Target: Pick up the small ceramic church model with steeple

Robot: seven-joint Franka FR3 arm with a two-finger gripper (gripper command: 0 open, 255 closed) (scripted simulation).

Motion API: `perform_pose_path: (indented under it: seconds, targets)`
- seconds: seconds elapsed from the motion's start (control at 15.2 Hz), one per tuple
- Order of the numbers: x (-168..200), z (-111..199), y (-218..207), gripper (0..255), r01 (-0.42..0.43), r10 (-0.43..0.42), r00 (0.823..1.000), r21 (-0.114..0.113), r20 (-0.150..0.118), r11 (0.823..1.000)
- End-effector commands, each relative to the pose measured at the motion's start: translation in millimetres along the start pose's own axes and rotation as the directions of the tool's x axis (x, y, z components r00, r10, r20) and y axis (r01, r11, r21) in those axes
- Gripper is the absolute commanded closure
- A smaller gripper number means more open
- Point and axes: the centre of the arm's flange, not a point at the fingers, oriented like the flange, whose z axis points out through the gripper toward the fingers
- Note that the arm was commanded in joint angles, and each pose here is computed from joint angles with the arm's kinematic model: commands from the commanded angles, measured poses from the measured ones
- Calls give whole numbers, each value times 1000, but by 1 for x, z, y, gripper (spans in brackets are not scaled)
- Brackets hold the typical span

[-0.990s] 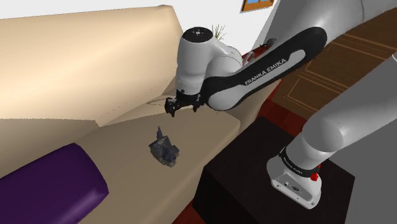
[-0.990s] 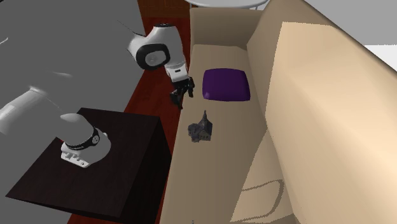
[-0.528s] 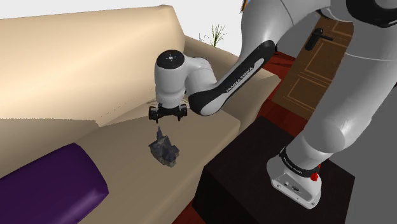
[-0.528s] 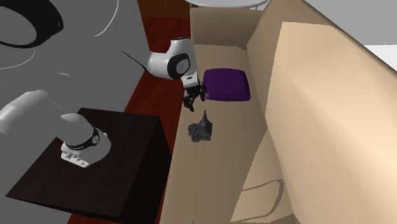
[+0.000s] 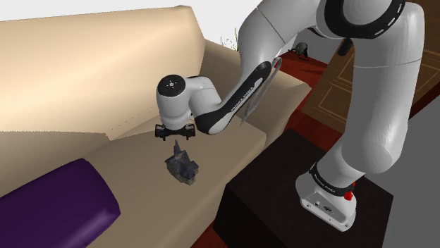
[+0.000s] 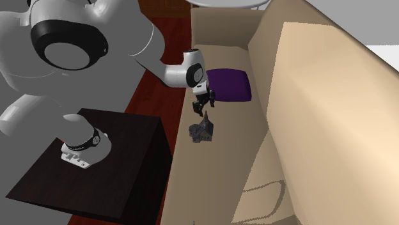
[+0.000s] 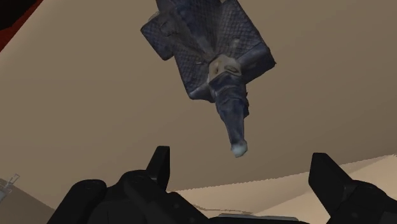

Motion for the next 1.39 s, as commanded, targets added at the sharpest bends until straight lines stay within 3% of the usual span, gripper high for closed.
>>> perform_pose_path:
  seconds: [0.0,0.26,0.33,0.92,1.32]
  targets:
    - [-4,11,1,0,-1,1,1000,0,-1,1000]
    - [-8,24,1,0,-1,1,1000,0,-1,1000]
    - [-9,24,1,255,-1,1,1000,0,-1,1000]
    - [-8,24,1,255,-1,1,1000,0,-1,1000]
    - [1,-6,0,255,-1,1,1000,0,-1,1000]
